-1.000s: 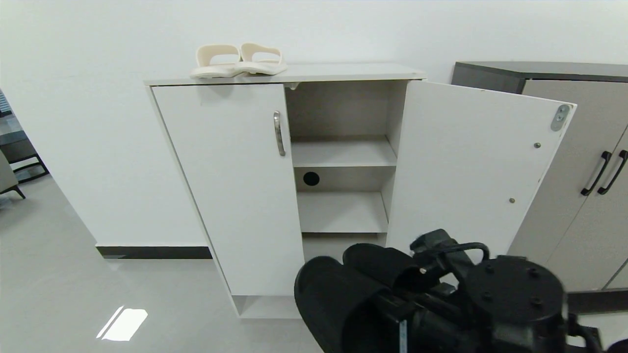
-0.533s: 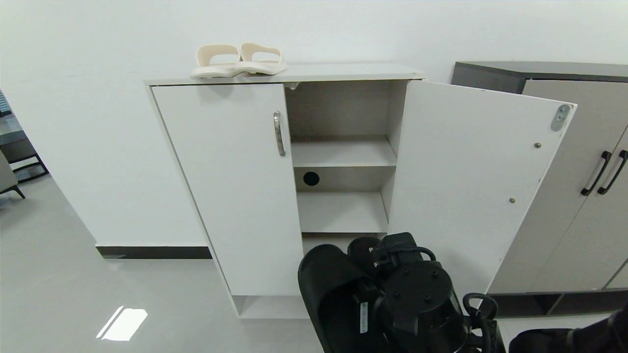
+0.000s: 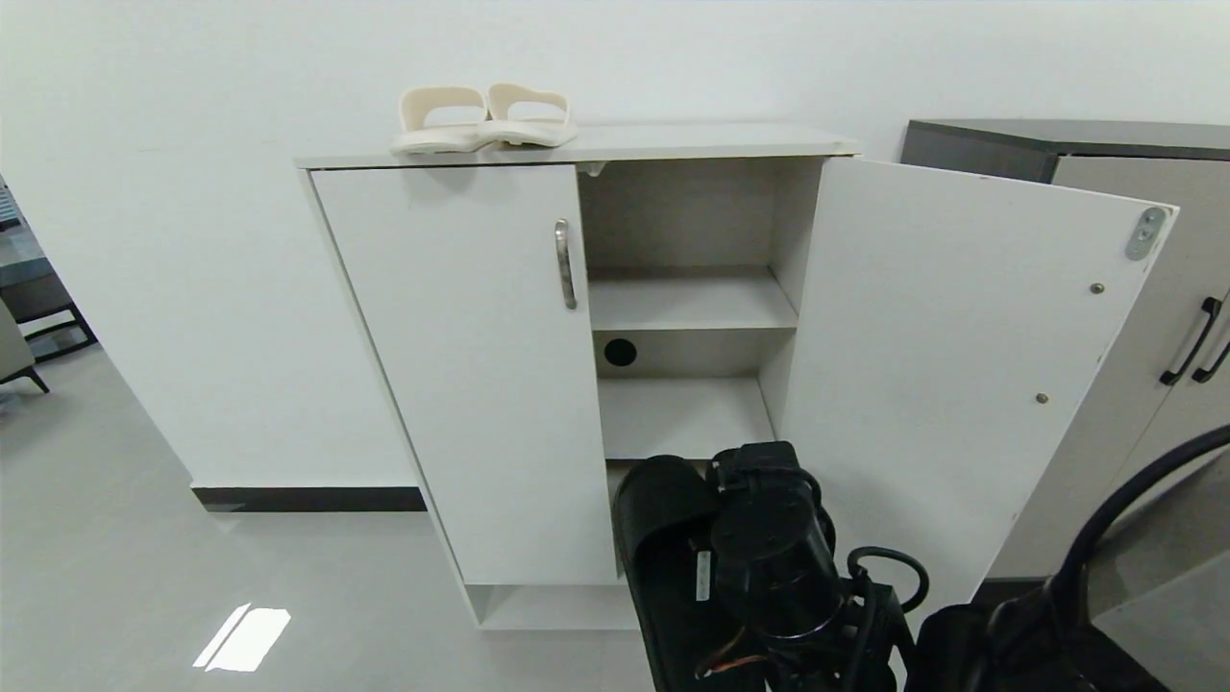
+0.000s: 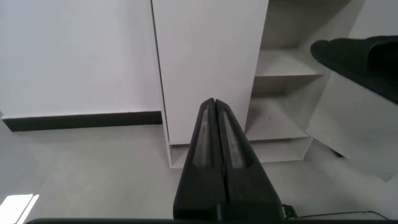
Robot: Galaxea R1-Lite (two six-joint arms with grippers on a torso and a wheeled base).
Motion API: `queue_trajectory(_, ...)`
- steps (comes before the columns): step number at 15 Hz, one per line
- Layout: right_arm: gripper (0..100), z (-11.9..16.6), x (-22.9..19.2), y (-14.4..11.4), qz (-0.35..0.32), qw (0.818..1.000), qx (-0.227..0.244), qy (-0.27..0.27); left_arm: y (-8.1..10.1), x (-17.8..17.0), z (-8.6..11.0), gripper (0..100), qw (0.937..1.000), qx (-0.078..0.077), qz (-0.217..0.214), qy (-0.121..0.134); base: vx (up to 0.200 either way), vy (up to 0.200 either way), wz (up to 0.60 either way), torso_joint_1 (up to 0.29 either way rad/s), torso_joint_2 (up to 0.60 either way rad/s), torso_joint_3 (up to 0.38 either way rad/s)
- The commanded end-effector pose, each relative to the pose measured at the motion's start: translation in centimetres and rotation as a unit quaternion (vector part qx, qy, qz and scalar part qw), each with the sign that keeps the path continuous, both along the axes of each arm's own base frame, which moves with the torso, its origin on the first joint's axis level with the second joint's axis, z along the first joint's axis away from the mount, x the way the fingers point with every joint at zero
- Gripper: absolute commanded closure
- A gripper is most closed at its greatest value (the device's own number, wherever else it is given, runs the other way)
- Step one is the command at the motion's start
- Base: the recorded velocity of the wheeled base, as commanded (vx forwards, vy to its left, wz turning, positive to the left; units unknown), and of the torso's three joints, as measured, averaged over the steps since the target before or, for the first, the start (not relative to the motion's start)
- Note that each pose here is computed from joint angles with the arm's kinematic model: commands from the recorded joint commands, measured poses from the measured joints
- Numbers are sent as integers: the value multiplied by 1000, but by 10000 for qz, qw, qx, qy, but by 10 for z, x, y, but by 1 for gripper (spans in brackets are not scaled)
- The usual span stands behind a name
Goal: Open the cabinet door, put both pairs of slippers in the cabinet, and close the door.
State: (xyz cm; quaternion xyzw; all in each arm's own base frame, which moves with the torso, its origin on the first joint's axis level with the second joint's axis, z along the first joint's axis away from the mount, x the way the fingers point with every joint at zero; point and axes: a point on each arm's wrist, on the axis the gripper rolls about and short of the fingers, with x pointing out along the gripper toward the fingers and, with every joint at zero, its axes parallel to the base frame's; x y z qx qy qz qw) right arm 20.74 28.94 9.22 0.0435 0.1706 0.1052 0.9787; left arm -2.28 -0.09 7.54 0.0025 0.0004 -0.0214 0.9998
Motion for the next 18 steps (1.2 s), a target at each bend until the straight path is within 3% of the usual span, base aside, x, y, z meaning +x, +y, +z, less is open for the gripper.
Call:
queue_trajectory(1, 100, -14, 9, 2, -113, 9998, -152, 88, 0, 0, 0, 100, 10000, -2, -1, 11, 0, 0, 0, 0, 0, 0)
queue_trajectory(8, 100, -29, 34, 8, -370, 9993, -50, 6, 0, 0, 0, 100, 10000, 5, -1, 11, 0, 0, 0, 1, 1, -16)
queue_trajectory(18, 100, -22, 68, 20, -610, 9976, 203, -272, 0, 0, 0, 100, 10000, 28, -1, 18, 0, 0, 0, 3, 2, -194)
